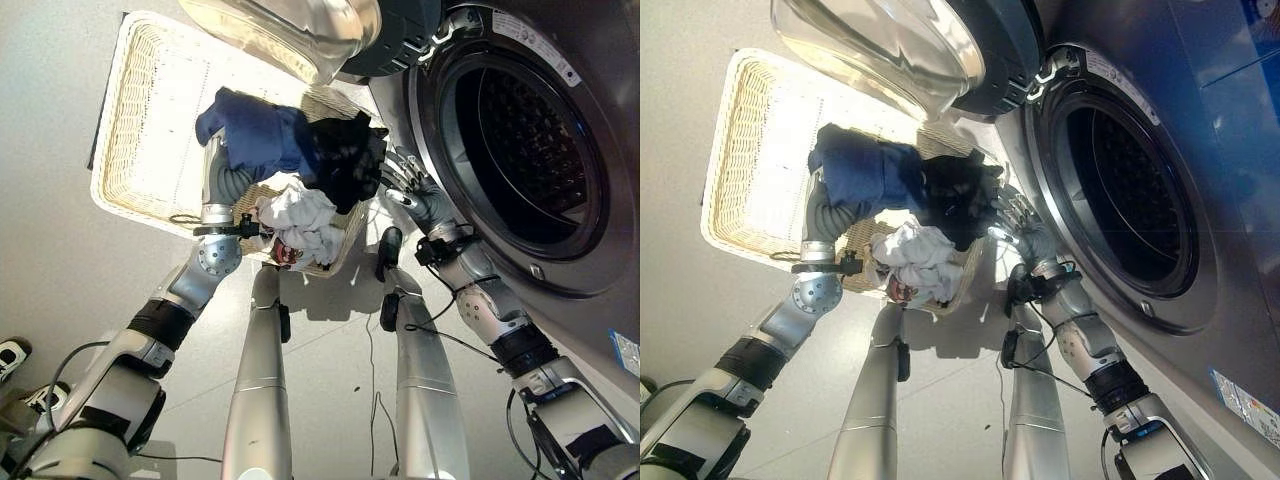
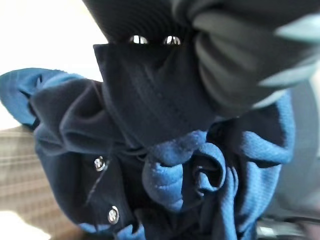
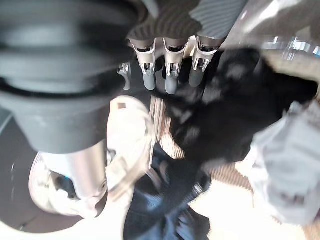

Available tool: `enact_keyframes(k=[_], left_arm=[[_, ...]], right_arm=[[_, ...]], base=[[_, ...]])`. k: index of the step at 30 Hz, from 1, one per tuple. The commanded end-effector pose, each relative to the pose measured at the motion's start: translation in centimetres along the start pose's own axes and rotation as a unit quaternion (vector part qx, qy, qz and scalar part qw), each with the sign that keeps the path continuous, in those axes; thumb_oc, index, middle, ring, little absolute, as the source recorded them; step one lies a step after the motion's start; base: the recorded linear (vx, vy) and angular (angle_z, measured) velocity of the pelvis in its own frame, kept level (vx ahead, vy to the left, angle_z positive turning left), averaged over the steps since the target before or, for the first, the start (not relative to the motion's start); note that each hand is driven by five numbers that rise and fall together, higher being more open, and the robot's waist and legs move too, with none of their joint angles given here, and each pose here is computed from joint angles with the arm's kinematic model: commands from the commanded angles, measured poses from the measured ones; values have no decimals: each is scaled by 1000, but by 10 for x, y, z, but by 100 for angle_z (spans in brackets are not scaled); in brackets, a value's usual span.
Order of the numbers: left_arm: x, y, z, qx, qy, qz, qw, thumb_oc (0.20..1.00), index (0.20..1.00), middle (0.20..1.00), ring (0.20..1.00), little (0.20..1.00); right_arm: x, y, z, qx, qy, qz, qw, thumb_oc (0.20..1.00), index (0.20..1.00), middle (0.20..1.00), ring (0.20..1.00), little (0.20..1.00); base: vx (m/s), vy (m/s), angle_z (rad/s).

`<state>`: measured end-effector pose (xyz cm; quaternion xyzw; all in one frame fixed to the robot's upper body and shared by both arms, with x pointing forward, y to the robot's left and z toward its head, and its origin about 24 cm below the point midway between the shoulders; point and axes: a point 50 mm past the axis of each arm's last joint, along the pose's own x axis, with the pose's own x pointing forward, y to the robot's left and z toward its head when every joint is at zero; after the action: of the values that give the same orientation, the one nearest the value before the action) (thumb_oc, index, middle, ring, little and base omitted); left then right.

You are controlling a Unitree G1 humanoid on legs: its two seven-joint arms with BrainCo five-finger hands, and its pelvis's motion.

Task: Put the clothes into the washing machine.

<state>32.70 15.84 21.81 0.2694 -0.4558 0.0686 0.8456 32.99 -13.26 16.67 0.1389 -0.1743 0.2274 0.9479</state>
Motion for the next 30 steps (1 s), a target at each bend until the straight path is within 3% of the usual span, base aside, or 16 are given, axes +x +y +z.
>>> enact_keyframes(k=[1, 11, 25, 30], left_arm=[[12, -1, 31, -20, -99, -21, 995, 200, 200, 200, 200, 200], [10, -36, 85, -62, -221, -155, 961, 200, 200, 200, 200, 200], [9, -52, 100, -86, -231, -229, 942, 200, 200, 200, 200, 200], [6, -58, 99, -46, -242, -268, 931, 200, 200, 200, 200, 200]], right_arm=[[-8, 9, 7, 31, -16, 39, 999, 1000, 1000, 1000, 1000, 1000], [1, 44, 11, 70, -11, 129, 989, 1000, 1000, 1000, 1000, 1000], [8, 56, 21, 90, -39, 161, 982, 1000, 1000, 1000, 1000, 1000], [8, 56, 35, 145, -82, 173, 971, 1000, 1000, 1000, 1000, 1000]], base=[[12, -32, 3], [0, 0, 0], [0, 0, 0], [0, 0, 0]])
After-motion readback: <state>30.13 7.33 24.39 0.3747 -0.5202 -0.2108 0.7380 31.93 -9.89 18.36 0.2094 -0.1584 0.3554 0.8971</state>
